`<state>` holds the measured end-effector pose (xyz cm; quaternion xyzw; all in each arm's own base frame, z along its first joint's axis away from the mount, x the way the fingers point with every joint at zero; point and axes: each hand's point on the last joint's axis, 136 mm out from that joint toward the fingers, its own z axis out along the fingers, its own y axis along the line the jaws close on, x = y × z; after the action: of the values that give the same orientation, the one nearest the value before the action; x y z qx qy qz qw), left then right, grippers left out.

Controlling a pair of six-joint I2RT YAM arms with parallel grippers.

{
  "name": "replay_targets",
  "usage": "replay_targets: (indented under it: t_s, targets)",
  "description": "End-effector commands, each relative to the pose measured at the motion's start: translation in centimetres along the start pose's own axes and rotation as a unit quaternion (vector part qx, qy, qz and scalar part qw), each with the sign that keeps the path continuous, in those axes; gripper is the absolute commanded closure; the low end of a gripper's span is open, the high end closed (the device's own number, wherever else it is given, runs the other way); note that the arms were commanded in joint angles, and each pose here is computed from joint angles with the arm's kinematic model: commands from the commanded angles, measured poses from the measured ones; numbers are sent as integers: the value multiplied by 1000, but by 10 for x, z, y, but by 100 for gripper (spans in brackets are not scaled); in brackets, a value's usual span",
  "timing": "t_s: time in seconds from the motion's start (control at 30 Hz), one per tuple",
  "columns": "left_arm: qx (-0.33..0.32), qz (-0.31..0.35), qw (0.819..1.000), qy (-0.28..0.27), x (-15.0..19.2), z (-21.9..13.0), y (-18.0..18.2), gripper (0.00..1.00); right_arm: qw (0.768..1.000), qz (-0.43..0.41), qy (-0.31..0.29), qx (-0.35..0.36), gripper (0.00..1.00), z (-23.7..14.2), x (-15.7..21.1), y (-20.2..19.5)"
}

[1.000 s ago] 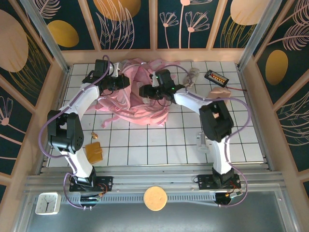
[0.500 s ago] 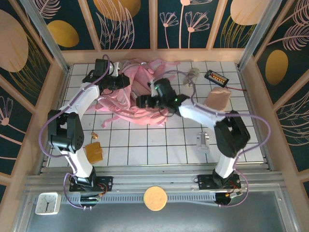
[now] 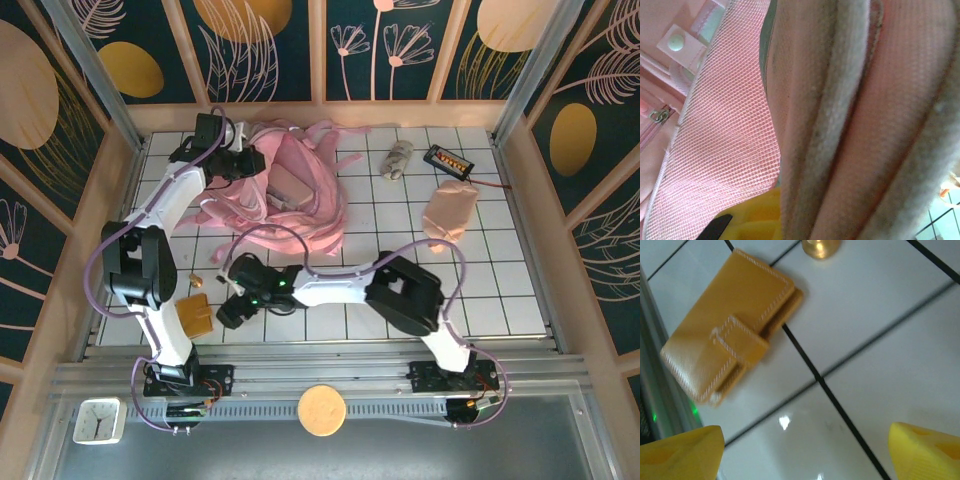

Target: Pack the student bag

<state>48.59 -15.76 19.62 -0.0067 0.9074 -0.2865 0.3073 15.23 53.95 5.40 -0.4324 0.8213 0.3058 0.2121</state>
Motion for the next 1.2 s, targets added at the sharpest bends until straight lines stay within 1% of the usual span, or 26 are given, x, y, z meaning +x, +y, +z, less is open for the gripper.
replay_targets:
  t_s: [0.0, 0.1, 0.2, 0.37, 0.53, 0.57, 0.63, 0.73, 0.8, 0.87, 0.97, 1.0, 1.1, 1.17]
  targets:
    - [0, 30, 998, -59, -24, -29, -5, 100, 999, -19, -23, -30, 15, 13, -29, 30]
    - [0, 31, 998, -55, -21, -32, -5, 100, 999, -26, -24, -39, 14, 25, -37, 45]
    - [-1, 32, 998, -55, -20, -35, -5, 100, 999, -12, -13, -44, 14, 36, -37, 50]
    - [3, 32, 998, -59, -21, -40, -6, 100, 999, 24, 25, -8, 14, 52, -22, 34]
    - [1, 31, 998, -55, -16, -40, -3, 100, 998, 47, 43, 12, 14, 58, -11, 28]
    - [1, 30, 998, -54, -15, -39, -2, 100, 998, 50, 46, 13, 14, 59, -10, 27]
    - [4, 35, 997, -66, -19, -50, -8, 100, 997, 56, 56, 16, 15, 63, -6, 25]
    - [6, 34, 997, -66, -18, -51, -8, 100, 996, 60, 73, 8, 17, 70, 2, 28]
    - [6, 34, 997, -67, -18, -51, -9, 100, 996, 56, 73, -6, 21, 73, 3, 35]
    - [5, 34, 997, -67, -17, -51, -7, 100, 996, 48, 75, -12, 24, 75, 4, 40]
    - [5, 34, 997, -65, -16, -51, -6, 100, 995, 46, 91, -2, 32, 80, 12, 35]
    - [5, 33, 997, -65, -15, -50, -6, 100, 994, 44, 96, 4, 36, 81, 16, 33]
    - [4, 34, 997, -63, -14, -50, -4, 100, 994, 35, 99, 16, 59, 80, 19, 27]
    - [3, 33, 997, -64, -14, -51, -3, 100, 995, 32, 94, 21, 62, 78, 17, 25]
